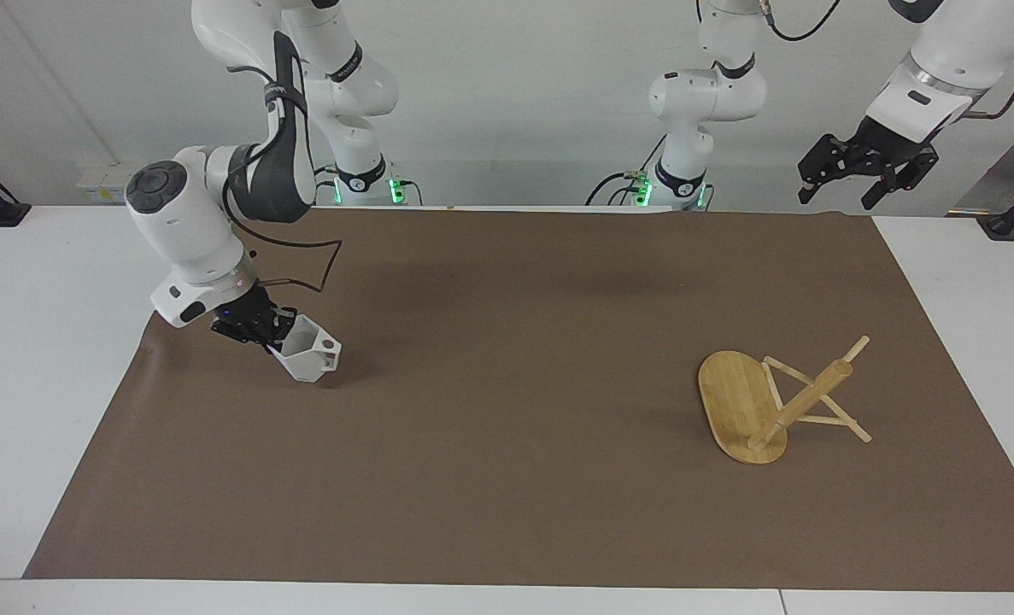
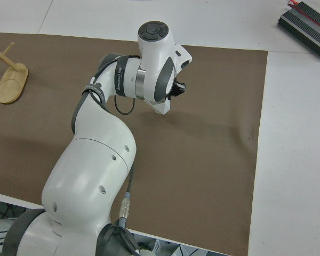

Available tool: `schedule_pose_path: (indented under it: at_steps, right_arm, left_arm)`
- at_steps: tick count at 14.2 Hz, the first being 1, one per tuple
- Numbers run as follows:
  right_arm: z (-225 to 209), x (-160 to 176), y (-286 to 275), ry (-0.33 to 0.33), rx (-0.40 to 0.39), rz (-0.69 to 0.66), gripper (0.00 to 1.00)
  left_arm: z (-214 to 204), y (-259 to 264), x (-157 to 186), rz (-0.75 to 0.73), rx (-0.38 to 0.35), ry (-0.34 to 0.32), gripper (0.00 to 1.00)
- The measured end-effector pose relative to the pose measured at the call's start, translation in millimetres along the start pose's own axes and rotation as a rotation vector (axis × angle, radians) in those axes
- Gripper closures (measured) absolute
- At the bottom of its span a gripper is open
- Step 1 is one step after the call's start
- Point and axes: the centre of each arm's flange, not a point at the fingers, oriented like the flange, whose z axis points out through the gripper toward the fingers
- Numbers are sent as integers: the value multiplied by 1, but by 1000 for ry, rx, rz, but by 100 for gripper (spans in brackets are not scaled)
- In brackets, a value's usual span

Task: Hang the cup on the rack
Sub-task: 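Lift the white cup with the right gripper toward the left gripper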

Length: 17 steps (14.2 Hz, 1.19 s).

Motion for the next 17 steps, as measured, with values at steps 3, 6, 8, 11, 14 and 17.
schedule_pose_path:
  at_steps: [3, 6, 8, 11, 14, 17]
  right_arm:
    - [-43, 3, -15, -26, 83, -1, 93]
    - [-86, -1, -53, -21, 219, -26, 93]
    - [-108, -9, -82, -23, 340, -45, 93]
    - [-130, -21, -132, -30, 468, -108, 93]
    - [-143, -31, -196, -34, 569, -196, 93]
    - [-151, -38, -243, -17, 666, -228, 93]
  left_arm:
    - [0, 2, 1, 4, 1, 7, 0]
    - [5, 5, 2, 10, 3, 18, 0]
    - [6, 9, 2, 16, 4, 30, 0]
    - [6, 15, 9, 27, 2, 90, 0]
    - [6, 27, 13, -30, -84, 113, 0]
    - [4, 55, 17, -179, -185, 129, 0]
